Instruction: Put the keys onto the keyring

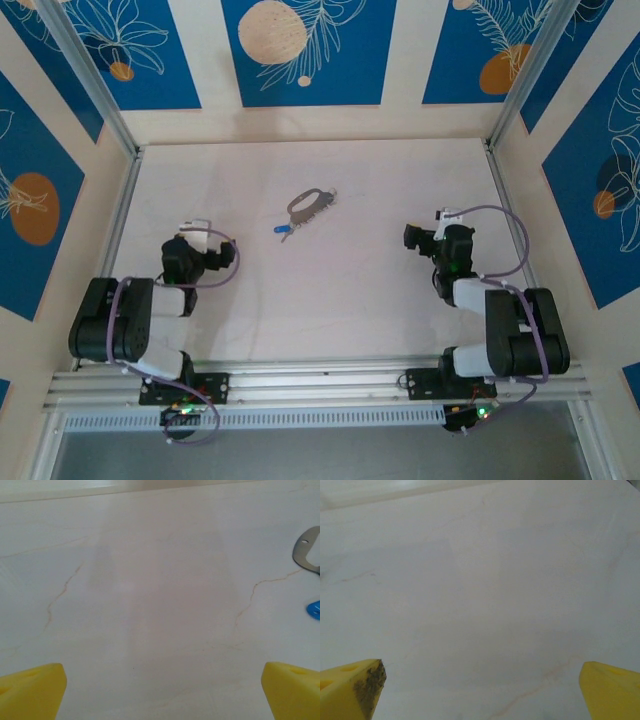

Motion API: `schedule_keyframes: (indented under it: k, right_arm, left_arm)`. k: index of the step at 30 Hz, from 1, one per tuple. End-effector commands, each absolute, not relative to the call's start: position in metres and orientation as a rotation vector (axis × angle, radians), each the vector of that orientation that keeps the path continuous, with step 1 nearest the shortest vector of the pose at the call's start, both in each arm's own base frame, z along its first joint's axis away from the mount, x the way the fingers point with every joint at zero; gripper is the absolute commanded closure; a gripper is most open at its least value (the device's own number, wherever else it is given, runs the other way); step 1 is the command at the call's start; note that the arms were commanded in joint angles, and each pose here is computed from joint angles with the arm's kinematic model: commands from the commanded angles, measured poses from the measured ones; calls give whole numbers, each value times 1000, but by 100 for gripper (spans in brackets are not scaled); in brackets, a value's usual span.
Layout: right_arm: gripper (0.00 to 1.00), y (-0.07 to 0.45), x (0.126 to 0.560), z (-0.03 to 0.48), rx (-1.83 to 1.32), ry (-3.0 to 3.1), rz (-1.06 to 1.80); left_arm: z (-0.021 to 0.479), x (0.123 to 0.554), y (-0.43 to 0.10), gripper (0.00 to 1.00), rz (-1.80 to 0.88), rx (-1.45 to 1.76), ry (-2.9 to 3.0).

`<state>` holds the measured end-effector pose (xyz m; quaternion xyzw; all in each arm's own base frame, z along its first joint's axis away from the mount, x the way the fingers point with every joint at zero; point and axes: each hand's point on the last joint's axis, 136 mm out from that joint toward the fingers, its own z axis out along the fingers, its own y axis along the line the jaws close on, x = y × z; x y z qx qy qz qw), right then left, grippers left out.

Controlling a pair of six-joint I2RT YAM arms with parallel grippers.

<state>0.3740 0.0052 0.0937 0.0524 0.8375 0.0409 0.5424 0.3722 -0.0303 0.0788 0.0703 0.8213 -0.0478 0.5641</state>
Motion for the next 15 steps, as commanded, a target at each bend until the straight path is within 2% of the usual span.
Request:
schedule_keyframes:
  k: [1,6,15]
  right_arm:
    - [1,13,383,106,54,1869,136]
    - [1,32,394,96,-53,1928,193]
    - [1,31,396,94,-49,1953,221]
  left_arm:
    - [98,385,-36,0,-151,199,1837]
    - [96,388,-42,0,-174,241,1854]
    - [92,394,-38,0,-148,220,1899]
